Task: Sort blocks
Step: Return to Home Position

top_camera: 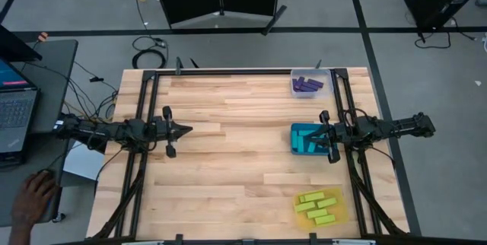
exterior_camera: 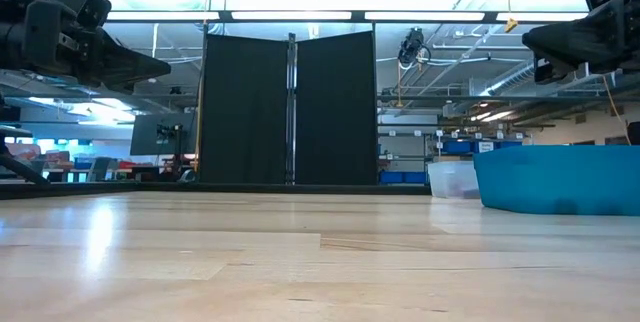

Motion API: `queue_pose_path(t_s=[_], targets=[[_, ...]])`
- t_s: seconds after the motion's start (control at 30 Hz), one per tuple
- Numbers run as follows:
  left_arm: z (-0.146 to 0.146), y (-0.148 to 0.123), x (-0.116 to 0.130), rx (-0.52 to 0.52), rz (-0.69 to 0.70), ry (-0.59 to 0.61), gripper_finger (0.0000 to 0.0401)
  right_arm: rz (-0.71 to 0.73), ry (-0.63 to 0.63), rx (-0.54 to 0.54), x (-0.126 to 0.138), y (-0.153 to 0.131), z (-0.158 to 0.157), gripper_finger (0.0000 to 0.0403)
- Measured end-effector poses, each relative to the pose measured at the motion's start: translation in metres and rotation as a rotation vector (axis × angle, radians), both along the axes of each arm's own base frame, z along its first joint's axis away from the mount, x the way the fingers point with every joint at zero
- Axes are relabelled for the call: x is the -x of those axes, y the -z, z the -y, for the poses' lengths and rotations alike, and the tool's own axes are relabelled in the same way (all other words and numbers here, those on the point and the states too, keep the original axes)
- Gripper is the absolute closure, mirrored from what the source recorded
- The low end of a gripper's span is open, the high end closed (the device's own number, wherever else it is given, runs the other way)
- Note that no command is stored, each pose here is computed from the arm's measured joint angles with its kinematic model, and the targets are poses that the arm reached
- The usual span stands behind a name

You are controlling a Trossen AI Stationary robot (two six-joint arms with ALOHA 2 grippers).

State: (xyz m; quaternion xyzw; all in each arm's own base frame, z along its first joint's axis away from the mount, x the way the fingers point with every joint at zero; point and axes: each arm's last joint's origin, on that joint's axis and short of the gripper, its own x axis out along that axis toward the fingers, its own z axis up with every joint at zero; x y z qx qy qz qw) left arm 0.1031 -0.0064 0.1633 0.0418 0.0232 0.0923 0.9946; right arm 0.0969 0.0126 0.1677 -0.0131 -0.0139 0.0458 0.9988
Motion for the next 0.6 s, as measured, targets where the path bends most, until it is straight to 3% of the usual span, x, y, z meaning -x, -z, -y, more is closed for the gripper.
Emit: queue_pose_path(t_s=[0.6], targets=[[0.0,0.0001,0.0,0.0,0.0,0.0,0.038,0.0,0.0,0.0,0.0,0.0,0.0,0.0347]])
